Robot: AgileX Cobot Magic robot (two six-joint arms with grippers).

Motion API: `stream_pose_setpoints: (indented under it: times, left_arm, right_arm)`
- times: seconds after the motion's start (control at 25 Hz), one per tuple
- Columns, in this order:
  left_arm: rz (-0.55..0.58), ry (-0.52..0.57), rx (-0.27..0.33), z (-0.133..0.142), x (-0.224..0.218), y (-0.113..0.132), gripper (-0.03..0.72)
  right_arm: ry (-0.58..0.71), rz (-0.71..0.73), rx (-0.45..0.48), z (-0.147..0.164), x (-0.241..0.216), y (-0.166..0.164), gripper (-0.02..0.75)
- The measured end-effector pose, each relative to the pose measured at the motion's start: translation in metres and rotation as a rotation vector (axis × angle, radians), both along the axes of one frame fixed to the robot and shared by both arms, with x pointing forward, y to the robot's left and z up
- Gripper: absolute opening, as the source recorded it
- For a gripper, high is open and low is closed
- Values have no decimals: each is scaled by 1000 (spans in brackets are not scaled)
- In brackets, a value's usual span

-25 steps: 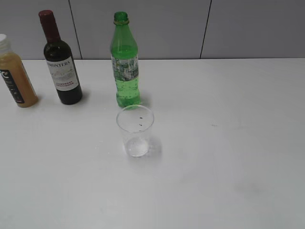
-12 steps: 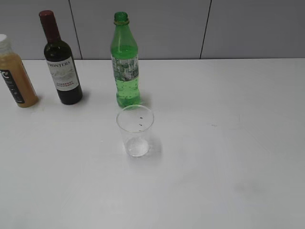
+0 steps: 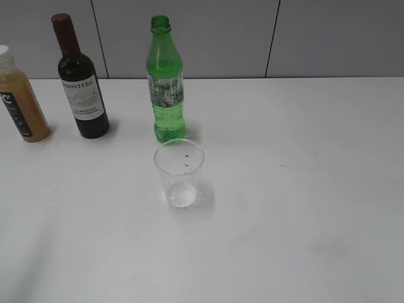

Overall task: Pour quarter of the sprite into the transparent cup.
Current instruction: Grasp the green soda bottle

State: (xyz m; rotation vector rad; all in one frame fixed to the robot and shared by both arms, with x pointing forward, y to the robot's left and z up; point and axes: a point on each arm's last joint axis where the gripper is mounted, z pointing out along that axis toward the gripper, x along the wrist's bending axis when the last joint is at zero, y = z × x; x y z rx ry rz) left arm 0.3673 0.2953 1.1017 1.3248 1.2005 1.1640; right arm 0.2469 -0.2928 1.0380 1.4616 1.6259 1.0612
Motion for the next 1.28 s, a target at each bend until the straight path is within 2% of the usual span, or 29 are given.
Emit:
stream_pose_setpoints:
  times: [0.12, 0.24, 0.56, 0.76, 0.88, 1.08, 1.28]
  left_arm:
    - [9, -47, 1, -1, 24, -3, 589]
    - [-28, -58, -7, -9, 46, -14, 589]
    - [-168, -24, -12, -42, 88, -57, 589]
    - [-302, -88, -69, -56, 106, -77, 589]
    - [-381, -79, -61, -70, 114, -87, 589]
    - [-483, -45, 5, -96, 125, -98, 589]
    - [-504, -32, 2, -116, 136, -97, 589]
  right_arm:
    - [0, 0, 0, 0, 0, 0, 585]
    - [0, 0, 0, 0, 0, 0, 585]
    - [0, 0, 0, 0, 0, 0, 585]
    - [0, 0, 0, 0, 0, 0, 585]
    - [0, 0, 0, 0, 0, 0, 585]
    - [0, 0, 0, 0, 0, 0, 585]
    - [0, 0, 0, 0, 0, 0, 585]
